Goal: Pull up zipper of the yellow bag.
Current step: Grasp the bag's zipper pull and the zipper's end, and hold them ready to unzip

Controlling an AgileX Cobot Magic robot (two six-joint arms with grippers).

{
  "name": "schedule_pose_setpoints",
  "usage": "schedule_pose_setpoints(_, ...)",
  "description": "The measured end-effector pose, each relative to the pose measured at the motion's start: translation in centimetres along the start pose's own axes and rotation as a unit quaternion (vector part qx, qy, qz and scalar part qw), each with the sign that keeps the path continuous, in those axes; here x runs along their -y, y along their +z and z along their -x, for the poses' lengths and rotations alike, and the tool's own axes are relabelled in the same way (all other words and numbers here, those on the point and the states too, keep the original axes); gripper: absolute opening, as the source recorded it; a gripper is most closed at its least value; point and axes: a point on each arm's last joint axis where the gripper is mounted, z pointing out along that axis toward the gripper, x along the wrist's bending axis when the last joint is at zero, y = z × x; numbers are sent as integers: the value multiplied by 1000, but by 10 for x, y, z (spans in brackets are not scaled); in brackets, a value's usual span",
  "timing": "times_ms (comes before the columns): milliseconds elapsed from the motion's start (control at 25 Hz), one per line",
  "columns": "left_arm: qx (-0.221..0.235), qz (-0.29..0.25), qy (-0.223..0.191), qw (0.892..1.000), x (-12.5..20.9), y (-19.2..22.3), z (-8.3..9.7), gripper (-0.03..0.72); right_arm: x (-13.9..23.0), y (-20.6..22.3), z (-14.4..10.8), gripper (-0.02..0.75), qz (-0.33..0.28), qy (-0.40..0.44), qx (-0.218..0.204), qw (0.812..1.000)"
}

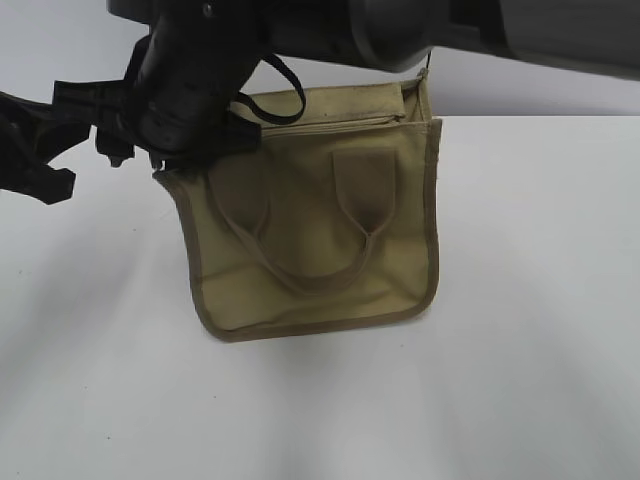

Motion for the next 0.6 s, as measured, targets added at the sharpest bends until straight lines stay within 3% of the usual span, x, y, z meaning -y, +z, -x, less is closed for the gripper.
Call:
schedule_pose_setpoints(80, 0, 0, 0, 1000, 0, 0, 0, 7, -2, 0, 1, 333, 10, 12, 3, 1000)
schedule_pose_setpoints(400, 1, 1, -6, 1000, 0, 0, 0, 7, -2, 1, 4, 59, 12, 29, 19, 999)
schedule_pose_setpoints(600, 2, 1, -6, 1000, 0, 0, 0, 7, 0, -1, 6, 52, -5, 13, 37, 999)
